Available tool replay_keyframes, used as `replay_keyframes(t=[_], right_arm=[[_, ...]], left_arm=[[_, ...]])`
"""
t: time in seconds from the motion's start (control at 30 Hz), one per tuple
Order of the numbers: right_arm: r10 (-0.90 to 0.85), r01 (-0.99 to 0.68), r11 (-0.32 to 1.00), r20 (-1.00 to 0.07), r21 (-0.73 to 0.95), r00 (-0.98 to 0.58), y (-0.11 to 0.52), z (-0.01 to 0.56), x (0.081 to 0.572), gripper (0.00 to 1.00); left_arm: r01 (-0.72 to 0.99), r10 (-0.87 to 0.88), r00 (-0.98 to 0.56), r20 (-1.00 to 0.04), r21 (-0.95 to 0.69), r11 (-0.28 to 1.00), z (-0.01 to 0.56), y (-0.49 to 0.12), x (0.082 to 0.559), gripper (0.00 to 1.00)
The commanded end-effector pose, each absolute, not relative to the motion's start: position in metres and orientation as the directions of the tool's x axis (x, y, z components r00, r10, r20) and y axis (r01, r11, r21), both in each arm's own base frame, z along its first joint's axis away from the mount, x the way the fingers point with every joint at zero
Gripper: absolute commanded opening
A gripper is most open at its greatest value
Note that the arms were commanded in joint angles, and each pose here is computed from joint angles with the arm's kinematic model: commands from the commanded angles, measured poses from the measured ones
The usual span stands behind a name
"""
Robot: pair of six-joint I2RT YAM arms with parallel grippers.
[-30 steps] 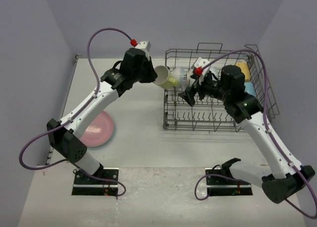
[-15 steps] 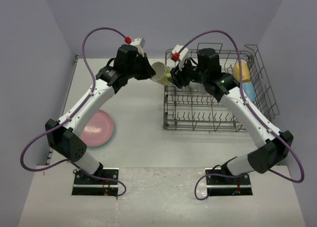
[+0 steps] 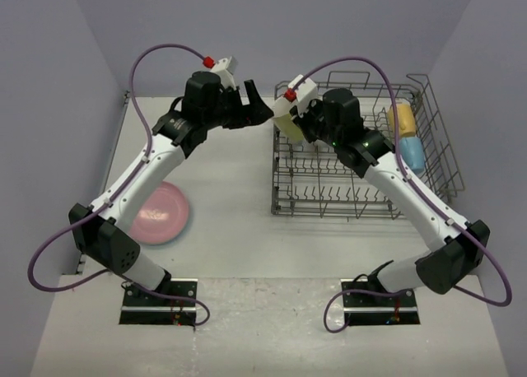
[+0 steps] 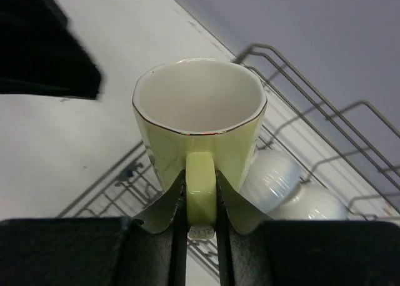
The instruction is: Load the mixed dishes into the dish rack
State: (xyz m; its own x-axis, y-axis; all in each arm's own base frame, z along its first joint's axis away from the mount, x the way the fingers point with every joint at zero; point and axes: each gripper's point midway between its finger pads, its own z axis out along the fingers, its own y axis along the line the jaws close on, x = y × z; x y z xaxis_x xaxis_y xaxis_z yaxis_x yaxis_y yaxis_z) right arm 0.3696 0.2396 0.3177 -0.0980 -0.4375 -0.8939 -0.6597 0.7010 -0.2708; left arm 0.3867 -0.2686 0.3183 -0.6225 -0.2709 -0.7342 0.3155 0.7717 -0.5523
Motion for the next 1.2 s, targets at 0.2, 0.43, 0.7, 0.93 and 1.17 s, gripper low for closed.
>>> replay_keyframes(t=[0.2, 0.43, 0.7, 0.93, 1.17], right_arm=[[-0.437, -0.144, 0.896, -0.891, -0.42, -0.121, 0.14, 0.378, 0.392, 0.0], [-0.328, 0.061, 0.915, -0.822, -0.4, -0.466, 0.035, 0.357, 0.369, 0.0], [-0.165, 0.186, 0.886, -0.662, -0.425, -0.731, -0.051, 0.292, 0.327, 0.0], [-0.054, 0.24, 0.864, -0.556, -0.442, -0.829, -0.082, 0.26, 0.296, 0.0], [-0.013, 0.231, 0.855, -0.465, -0.464, -0.885, -0.1, 0.231, 0.291, 0.0]], left_arm=[[0.454, -0.293, -0.511, -0.808, -0.543, 0.707, 0.382, -0.27, 0.377, 1.0], [0.319, -0.264, -0.487, -0.833, -0.451, 0.833, 0.351, -0.215, 0.393, 1.0], [0.149, -0.315, -0.445, -0.838, -0.416, 0.897, 0.325, -0.151, 0.423, 1.0], [0.063, -0.299, -0.342, -0.891, -0.339, 0.939, 0.332, -0.095, 0.447, 1.0], [-0.034, -0.309, -0.346, -0.886, -0.318, 0.948, 0.323, -0.05, 0.468, 1.0]])
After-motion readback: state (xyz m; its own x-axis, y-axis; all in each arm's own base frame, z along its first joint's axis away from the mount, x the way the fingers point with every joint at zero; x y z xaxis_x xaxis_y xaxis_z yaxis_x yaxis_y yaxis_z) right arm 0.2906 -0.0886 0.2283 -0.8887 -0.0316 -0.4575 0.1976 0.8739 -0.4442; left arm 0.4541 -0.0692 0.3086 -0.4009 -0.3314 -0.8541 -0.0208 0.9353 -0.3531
